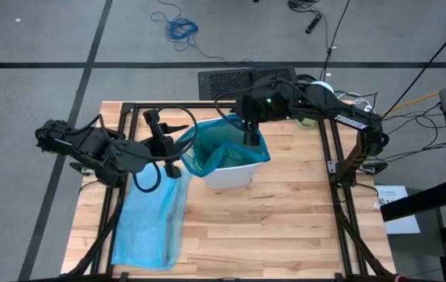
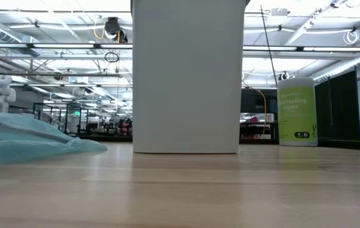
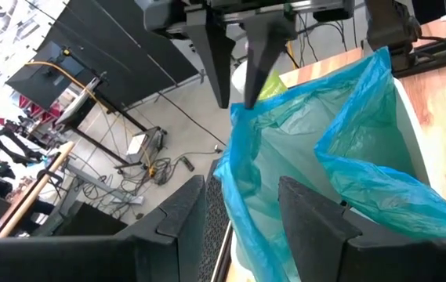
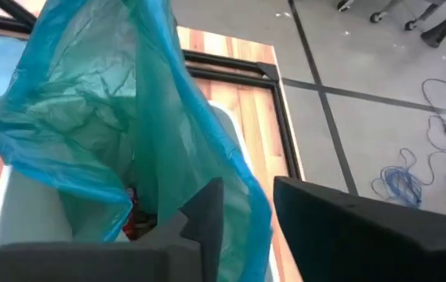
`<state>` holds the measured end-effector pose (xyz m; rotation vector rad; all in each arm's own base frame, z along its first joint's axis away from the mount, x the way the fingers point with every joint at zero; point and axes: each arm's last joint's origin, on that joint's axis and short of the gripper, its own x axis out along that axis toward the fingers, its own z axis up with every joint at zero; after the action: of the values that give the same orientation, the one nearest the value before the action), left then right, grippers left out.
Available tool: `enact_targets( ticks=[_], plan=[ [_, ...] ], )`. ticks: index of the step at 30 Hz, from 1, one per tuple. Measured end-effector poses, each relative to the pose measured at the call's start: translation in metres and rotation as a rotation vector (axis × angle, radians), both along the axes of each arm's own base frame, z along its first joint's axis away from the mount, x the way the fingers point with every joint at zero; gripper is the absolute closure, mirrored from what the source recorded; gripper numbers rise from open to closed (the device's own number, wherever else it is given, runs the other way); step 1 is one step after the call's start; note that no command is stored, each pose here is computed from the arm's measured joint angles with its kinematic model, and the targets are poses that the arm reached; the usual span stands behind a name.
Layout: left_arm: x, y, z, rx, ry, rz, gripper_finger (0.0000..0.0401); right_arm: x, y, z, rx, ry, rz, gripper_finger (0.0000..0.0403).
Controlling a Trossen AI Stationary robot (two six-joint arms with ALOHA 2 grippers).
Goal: Place trash/remove bag and relplace
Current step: Remove the blue trash bag from the white trash bin
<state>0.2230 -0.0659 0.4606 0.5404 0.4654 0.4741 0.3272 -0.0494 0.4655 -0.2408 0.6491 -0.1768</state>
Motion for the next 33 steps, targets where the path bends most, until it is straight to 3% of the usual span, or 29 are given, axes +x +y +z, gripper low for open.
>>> enact_targets(
  ticks=[8, 12, 15, 25, 33],
  plan=[
    [0.0, 0.0, 0.0, 0.001, 0.001, 0.0, 0.0244, 0.003, 0.001, 0.0, -0.035, -0.002, 0.024, 0.0395],
    [0.0, 0.0, 0.0, 0.006, 0.003, -0.002, 0.0244, 0.004, 0.005, 0.0, -0.054, -0.002, 0.035, 0.0401],
    [-0.001, 0.0, 0.004, 0.019, 0.002, -0.008, 0.0244, 0.006, 0.011, 0.004, -0.128, -0.029, 0.008, 0.0402],
    [-0.013, 0.007, 0.038, 0.004, -0.115, -0.009, 0.0244, 0.002, 0.034, 0.023, -0.213, -0.157, 0.065, 0.0403],
    [0.004, 0.02, 0.034, -0.024, -0.105, -0.008, 0.0244, -0.001, 0.051, 0.038, -0.306, -0.259, 0.075, 0.0403]
  ],
)
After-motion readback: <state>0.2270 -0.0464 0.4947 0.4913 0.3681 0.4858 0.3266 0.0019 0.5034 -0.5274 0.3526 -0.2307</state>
